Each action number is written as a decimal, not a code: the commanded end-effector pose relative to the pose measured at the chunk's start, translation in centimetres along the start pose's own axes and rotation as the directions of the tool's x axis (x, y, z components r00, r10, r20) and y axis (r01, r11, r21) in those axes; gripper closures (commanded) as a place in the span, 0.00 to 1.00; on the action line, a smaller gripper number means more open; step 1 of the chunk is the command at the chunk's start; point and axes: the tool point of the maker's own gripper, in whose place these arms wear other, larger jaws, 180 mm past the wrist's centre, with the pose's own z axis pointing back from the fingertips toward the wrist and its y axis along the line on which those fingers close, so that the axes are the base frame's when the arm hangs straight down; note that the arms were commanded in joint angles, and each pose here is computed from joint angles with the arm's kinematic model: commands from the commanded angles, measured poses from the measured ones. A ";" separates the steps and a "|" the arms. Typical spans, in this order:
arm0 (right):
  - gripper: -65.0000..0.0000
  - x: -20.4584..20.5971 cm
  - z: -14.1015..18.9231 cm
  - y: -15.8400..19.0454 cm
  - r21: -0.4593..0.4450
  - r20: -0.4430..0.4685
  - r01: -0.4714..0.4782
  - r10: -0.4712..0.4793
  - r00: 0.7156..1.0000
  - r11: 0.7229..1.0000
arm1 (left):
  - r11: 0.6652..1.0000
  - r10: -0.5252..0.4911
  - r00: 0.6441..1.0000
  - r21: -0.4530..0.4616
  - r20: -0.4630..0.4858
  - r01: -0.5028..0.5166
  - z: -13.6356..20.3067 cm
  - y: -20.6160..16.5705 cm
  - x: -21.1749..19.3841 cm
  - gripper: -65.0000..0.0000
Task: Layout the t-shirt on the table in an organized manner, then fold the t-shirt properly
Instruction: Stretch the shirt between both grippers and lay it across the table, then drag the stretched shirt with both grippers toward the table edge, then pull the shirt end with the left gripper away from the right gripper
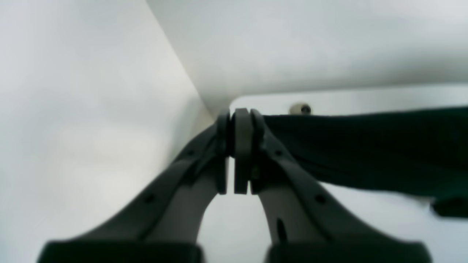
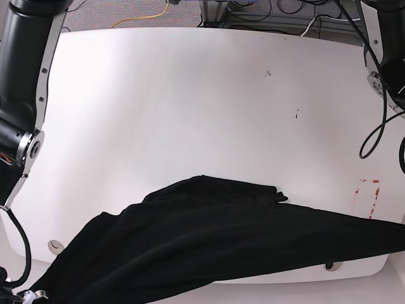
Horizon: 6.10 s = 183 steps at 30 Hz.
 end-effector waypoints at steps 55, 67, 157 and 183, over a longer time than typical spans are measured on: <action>1.00 -28.4 4.9 13.2 0.066 -0.392 0.100 -0.067 0.918 0.993 | 0.988 -0.123 0.851 -0.141 -0.511 0.058 8.5 -4.8 -24.5 1.00; 1.00 -24.4 4.7 10.1 0.005 -0.308 0.054 -0.050 0.950 0.999 | 0.990 -0.125 0.912 -0.113 -0.391 0.087 6.5 -4.6 -19.6 1.00; 1.00 5.8 0.4 4.4 -0.007 0.036 -0.275 0.275 0.961 0.962 | 0.379 -0.629 0.743 -0.925 -0.227 0.038 20.1 -39.2 -29.8 1.00; 1.00 5.9 0.3 4.7 -0.001 0.041 -0.276 0.276 0.960 0.961 | 0.555 -0.659 0.700 -0.807 -0.276 0.205 12.1 -31.2 -26.2 0.49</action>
